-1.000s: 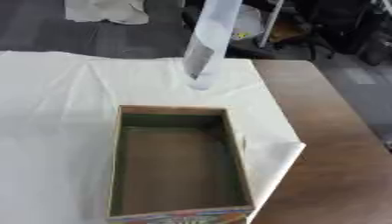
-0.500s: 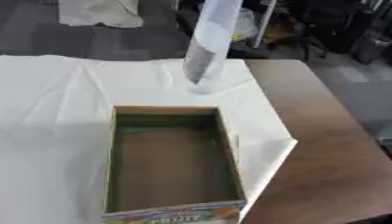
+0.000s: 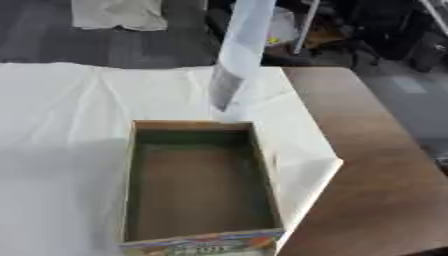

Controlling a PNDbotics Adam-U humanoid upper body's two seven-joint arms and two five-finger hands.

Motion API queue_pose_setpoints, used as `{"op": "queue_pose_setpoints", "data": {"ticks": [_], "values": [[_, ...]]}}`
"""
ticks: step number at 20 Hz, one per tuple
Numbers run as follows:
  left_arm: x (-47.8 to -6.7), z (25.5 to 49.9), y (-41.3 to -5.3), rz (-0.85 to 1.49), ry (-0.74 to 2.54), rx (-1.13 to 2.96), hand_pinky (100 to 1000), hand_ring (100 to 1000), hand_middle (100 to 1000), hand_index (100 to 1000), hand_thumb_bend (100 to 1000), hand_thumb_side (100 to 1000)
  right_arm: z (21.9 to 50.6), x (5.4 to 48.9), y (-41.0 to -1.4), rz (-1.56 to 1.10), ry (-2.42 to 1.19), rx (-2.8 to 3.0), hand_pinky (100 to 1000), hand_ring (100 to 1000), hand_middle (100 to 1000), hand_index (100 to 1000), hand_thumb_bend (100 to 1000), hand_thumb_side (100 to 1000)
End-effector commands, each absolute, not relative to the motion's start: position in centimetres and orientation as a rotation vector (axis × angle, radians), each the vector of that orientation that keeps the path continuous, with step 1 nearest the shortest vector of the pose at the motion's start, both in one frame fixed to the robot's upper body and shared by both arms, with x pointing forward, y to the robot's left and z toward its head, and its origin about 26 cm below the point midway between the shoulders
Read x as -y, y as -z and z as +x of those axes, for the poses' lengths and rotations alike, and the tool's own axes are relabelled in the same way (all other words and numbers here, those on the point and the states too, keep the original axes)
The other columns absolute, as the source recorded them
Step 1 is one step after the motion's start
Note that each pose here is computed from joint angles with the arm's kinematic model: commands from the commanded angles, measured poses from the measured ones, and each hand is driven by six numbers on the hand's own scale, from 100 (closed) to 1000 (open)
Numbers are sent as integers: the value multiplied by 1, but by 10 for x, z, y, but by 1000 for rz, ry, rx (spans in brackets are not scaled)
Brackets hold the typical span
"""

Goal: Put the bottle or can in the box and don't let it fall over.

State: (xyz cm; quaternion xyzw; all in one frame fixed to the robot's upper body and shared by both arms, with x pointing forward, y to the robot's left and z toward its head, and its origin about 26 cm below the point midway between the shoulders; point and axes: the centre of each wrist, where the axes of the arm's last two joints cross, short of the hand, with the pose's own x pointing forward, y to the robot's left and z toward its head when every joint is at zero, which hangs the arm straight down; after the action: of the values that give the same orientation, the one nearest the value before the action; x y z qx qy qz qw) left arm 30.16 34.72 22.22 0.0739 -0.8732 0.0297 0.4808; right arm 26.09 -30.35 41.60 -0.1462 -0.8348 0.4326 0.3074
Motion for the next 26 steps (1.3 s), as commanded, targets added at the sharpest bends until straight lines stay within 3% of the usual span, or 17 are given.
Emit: {"op": "queue_pose_setpoints", "data": {"ticks": [1,26], "values": [[-348,300,-233,205,-37,2163,818,846,822,805,267,959,255,303,-422,-438,-1174,2210,557,302,242,448,100,100],[-341,302,-232,194,-50,2171,813,844,821,801,264,967,280,294,-366,-480,-1300,2068,564,305,244,449,100,100]]}}
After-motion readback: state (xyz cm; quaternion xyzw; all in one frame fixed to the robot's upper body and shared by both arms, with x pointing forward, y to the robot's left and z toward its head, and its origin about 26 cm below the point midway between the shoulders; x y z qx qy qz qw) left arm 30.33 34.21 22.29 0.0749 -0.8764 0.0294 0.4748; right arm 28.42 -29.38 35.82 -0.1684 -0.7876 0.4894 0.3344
